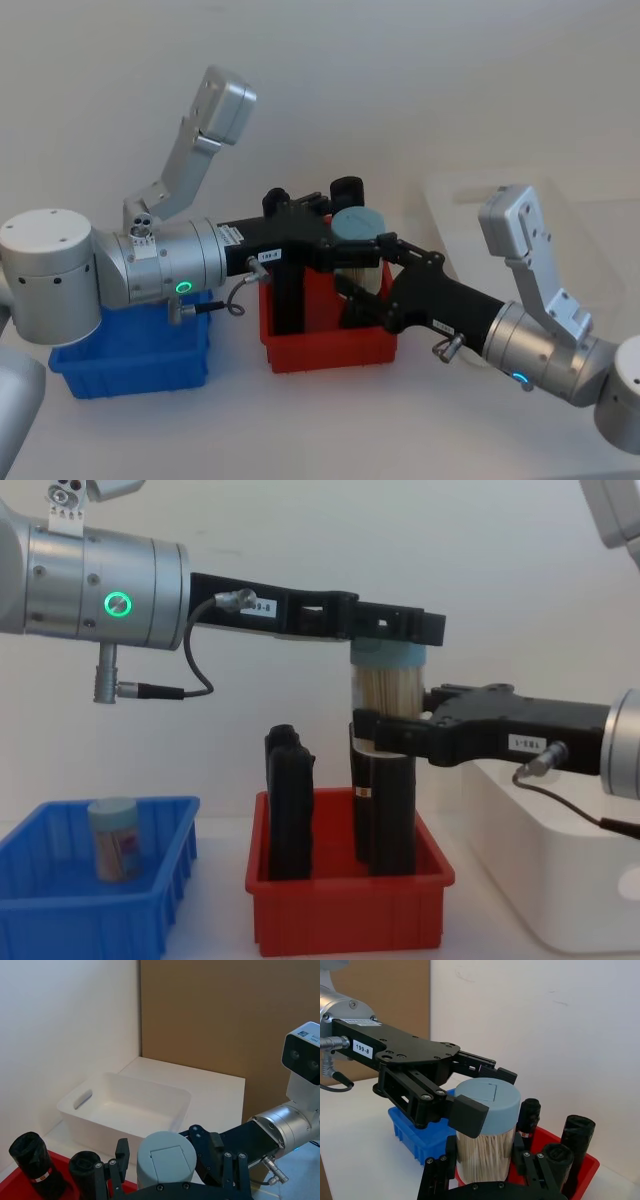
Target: Pick the cotton swabs from the blue box and place them into the white box.
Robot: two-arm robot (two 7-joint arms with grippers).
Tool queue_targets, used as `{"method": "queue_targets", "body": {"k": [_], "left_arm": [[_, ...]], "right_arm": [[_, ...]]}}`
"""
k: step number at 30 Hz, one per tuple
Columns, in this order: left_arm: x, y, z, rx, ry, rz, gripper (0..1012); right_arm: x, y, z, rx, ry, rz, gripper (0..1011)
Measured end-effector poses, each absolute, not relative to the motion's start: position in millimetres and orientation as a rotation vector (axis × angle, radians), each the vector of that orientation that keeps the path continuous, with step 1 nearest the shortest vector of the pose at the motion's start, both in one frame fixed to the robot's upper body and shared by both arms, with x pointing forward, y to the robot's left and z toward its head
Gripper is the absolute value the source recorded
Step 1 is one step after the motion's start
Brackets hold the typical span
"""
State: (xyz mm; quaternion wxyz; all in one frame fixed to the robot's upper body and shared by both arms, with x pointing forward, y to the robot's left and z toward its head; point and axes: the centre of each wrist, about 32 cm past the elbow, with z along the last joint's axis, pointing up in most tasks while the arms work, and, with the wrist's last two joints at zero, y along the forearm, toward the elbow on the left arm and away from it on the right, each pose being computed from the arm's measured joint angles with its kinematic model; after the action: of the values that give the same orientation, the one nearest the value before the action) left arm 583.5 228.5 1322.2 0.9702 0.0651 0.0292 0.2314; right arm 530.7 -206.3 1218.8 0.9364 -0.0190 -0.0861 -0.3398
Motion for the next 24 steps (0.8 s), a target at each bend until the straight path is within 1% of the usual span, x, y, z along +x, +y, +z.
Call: {"method": "queue_targets", "body": {"k": [12, 24], "left_arm": [[584, 228, 1322, 0.132, 0.059, 0.467, 1004], [584, 228, 1322, 0.132, 0.059, 0.467, 1004]], "right_arm": [[529, -213, 1218, -0.035, -0.168, -0.738, 642], [523, -233, 1213, -0.025, -0.149, -0.867, 642]]}}
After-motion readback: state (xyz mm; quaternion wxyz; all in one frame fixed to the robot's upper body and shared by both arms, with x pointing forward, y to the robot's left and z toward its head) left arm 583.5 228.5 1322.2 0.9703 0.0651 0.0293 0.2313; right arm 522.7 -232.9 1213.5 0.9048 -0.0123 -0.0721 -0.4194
